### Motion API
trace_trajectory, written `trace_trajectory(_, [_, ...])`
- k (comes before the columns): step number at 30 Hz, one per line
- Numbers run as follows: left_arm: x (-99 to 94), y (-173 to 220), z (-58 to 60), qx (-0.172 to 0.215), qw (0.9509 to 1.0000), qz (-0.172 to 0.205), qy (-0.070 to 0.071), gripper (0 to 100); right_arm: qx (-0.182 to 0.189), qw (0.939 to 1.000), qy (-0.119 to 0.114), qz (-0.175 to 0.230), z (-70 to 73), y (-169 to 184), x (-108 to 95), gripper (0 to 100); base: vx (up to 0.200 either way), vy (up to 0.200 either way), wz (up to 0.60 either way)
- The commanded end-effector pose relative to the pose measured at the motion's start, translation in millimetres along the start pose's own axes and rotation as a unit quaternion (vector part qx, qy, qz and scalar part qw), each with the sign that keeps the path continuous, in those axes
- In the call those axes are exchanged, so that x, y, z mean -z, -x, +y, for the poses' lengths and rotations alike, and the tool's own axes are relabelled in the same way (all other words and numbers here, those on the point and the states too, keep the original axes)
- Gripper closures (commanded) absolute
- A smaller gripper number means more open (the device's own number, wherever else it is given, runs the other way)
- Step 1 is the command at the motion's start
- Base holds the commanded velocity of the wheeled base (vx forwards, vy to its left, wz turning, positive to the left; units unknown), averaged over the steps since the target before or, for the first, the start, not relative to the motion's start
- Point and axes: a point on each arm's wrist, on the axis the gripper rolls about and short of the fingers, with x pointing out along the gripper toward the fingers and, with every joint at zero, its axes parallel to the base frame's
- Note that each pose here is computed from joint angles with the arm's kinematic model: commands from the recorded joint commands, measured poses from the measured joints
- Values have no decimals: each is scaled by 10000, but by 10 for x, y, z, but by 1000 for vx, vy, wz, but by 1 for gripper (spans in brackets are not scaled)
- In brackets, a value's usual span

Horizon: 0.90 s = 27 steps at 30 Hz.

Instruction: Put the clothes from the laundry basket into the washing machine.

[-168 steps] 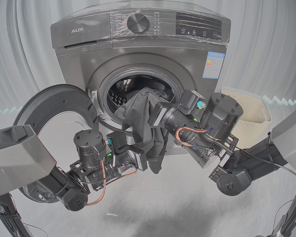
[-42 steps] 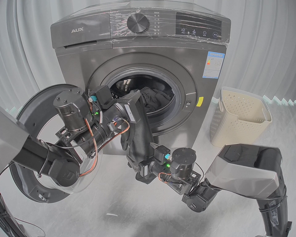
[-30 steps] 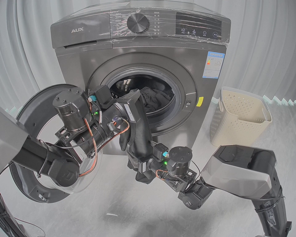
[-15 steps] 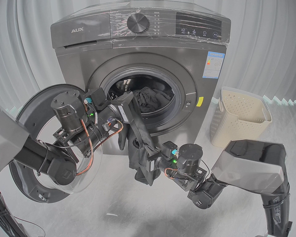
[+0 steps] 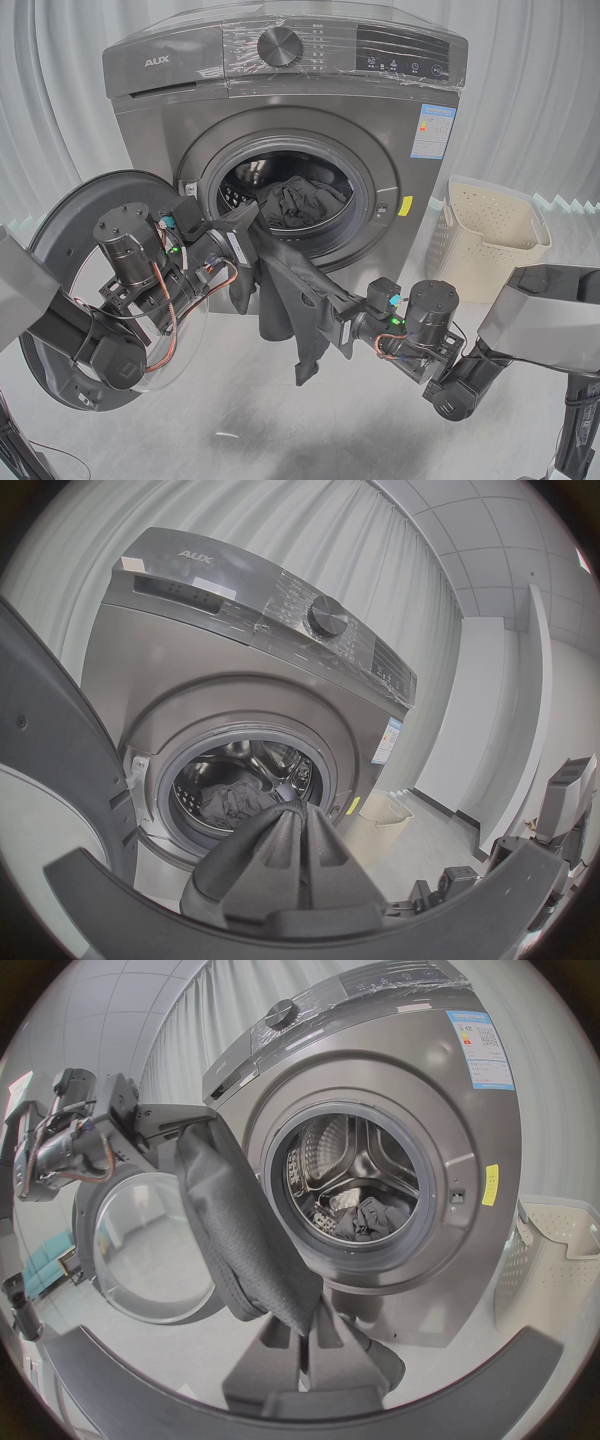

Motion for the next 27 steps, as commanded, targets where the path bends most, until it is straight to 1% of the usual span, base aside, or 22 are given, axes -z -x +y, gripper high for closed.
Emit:
trace_trajectory(1, [-14,25,30,-39,10000,-51,-8,100,-115,9996,4,248,-86,201,44,100,0,0,0])
trace_trajectory(8, [-15,20,-6,-6,10000,-67,11,100,-70,9998,-12,208,-93,131,98,100,0,0,0])
trace_trajectory(10, [-8,25,-15,8,10000,-57,14,100,1,9997,-12,258,-145,87,150,100,0,0,0])
trace_trajectory(13, [-6,28,-52,61,10000,-53,24,100,46,9997,-13,241,-174,22,185,100,0,0,0])
trace_trajectory(14, [-11,34,-68,84,9999,-56,29,100,77,9997,-14,247,-198,-3,211,0,0,0,0])
trace_trajectory(15, [-11,34,-68,84,9999,-56,29,100,77,9997,-14,247,-198,-3,211,0,0,0,0])
trace_trajectory(19, [-10,37,-109,139,9999,-61,42,100,200,9995,-47,241,-286,-130,312,0,0,0,0])
trace_trajectory(27, [-11,35,-115,146,9999,-59,36,100,265,9992,-46,300,-309,-153,374,0,0,0,0])
